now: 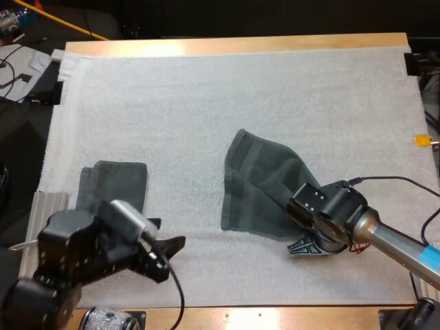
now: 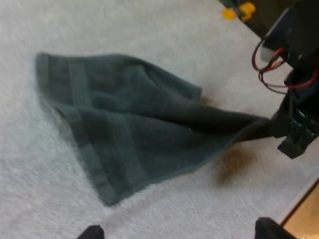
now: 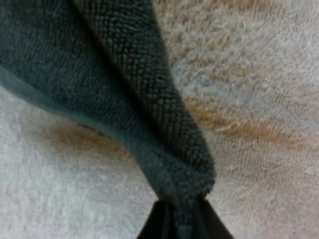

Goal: Pick towel from pile, fold and stack

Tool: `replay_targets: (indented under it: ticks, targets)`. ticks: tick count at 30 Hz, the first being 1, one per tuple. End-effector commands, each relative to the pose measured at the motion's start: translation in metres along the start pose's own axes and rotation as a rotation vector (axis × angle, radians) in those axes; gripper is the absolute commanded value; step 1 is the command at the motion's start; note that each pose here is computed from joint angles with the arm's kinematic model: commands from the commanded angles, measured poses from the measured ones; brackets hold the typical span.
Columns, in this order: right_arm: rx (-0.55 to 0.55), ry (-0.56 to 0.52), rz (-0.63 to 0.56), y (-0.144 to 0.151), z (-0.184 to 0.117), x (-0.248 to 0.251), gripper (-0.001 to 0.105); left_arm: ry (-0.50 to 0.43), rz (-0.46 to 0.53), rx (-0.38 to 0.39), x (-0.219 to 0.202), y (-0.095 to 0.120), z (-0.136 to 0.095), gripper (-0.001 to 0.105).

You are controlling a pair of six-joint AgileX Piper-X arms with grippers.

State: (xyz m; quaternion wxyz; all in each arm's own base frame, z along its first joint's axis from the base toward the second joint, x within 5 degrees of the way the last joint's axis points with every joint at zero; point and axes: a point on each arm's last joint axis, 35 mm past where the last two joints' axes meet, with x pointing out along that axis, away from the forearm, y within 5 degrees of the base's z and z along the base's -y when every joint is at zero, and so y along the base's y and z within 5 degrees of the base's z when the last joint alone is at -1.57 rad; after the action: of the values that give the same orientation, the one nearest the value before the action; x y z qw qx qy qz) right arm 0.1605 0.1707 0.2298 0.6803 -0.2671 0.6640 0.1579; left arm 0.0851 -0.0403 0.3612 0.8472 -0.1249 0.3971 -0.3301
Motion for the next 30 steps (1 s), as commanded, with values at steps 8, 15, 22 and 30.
replay_targets:
  ticks: [8, 15, 22, 30]
  targets:
    - [0.046, -0.053, 0.013, 0.001, 0.001, 0.001, 0.001, 0.232, -0.080, -0.047, 0.066, 0.016, 0.024, 0.059]
    - [0.060, -0.052, 0.007, 0.000, 0.000, 0.001, 0.000, 0.303, -0.078, -0.087, 0.097, 0.028, 0.032, 0.059]
    - [0.077, -0.077, 0.013, 0.000, 0.000, -0.002, 0.000, 0.430, -0.089, -0.111, 0.157, 0.038, 0.033, 0.059]
    - [0.089, -0.088, 0.016, 0.000, -0.001, -0.003, 0.000, 0.509, -0.009, -0.125, 0.213, 0.056, 0.026, 0.059]
